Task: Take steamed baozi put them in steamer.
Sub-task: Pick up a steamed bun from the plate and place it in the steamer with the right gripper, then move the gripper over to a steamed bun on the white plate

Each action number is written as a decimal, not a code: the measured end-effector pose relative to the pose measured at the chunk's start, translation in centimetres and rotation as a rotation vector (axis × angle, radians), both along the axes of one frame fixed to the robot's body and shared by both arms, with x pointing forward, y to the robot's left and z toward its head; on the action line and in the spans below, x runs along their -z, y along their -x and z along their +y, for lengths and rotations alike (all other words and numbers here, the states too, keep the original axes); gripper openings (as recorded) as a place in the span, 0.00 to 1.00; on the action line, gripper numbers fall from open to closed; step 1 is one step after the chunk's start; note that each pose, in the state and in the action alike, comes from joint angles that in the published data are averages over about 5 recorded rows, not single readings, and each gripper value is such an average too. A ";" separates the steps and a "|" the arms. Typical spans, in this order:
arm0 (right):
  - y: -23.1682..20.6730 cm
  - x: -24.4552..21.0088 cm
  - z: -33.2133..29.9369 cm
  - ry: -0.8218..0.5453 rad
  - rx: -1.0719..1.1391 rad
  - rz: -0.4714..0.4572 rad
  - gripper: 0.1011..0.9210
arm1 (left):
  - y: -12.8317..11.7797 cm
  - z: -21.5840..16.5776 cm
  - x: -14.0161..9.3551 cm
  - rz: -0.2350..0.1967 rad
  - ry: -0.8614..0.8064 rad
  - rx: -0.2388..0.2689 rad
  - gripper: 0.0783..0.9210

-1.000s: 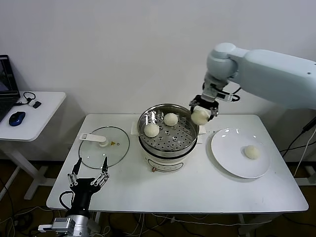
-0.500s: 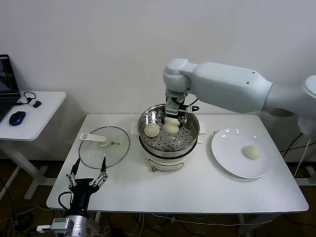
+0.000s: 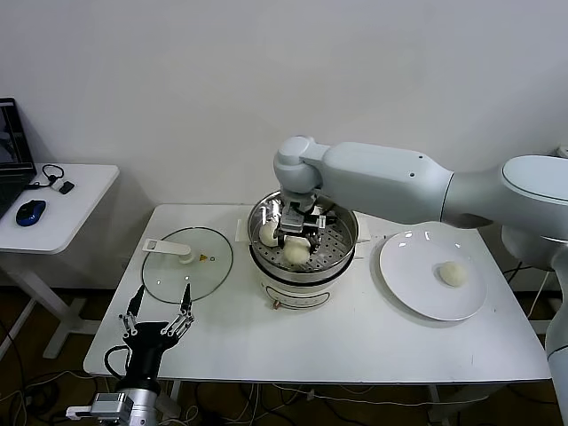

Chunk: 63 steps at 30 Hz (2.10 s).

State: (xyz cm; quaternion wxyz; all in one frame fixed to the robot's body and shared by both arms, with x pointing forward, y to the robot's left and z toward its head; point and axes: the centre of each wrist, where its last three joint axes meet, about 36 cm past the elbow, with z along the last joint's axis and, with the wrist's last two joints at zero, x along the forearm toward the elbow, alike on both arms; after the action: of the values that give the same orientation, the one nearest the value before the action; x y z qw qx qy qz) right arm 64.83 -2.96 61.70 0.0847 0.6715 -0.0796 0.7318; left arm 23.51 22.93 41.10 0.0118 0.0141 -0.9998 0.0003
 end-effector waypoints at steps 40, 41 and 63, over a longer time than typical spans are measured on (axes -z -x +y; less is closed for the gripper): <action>-0.6 1.5 0.1 -0.007 -0.006 0.021 0.88 | -0.4 -0.1 -0.2 -0.001 0.013 0.003 0.88; -0.7 1.3 0.0 -0.008 -0.005 0.021 0.88 | -0.4 -0.1 -0.2 -0.001 0.013 0.003 0.88; -6.2 -8.0 -14.3 -0.191 0.434 -0.027 0.88 | -1.0 -0.3 -0.1 -0.006 0.017 0.016 0.88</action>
State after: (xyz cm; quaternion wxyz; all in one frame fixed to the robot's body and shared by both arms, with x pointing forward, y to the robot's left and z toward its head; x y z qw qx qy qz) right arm 71.04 -17.26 69.68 0.1753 0.6338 -0.2921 0.6944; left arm 24.48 22.63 41.24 0.0089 0.0062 -0.9999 0.0089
